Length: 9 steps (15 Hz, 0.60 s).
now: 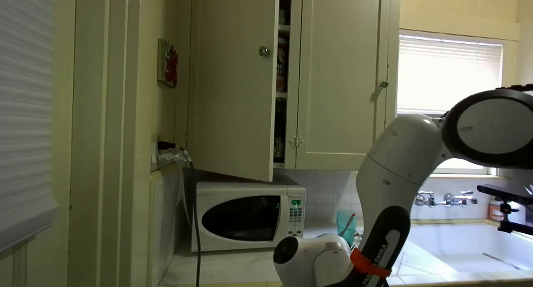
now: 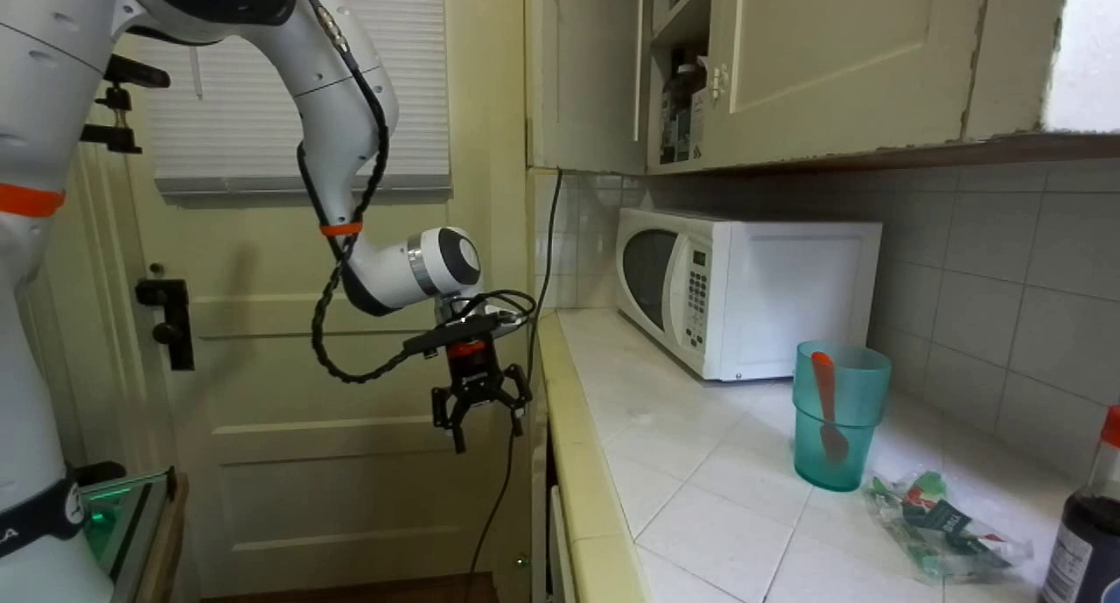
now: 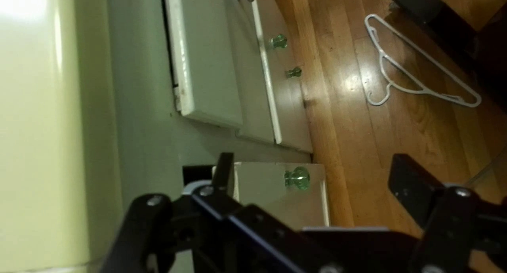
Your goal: Open the bottom left cabinet door
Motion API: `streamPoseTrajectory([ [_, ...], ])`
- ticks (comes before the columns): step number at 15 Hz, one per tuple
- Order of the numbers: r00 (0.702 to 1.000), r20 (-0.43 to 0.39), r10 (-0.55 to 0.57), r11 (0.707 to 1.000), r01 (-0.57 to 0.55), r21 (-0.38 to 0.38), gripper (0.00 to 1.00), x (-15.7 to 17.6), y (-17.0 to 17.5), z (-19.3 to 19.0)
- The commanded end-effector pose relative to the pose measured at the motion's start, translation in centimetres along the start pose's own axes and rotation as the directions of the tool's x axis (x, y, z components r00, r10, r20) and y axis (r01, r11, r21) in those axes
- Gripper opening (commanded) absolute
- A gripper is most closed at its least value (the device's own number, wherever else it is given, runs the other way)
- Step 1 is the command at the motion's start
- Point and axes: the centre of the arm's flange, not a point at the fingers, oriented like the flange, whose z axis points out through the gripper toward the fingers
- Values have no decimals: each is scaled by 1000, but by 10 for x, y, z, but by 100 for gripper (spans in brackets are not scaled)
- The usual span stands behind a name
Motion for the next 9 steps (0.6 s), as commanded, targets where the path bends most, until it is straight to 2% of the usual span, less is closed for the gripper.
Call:
streamPoseTrajectory([
  [1,998,-53,19,991,-26,-135,100,24,-5,11],
  [4,998,-65,3,981,-15,-193,100,43,-17,11],
  [9,996,-85,-13,972,-7,-233,100,63,-41,18],
])
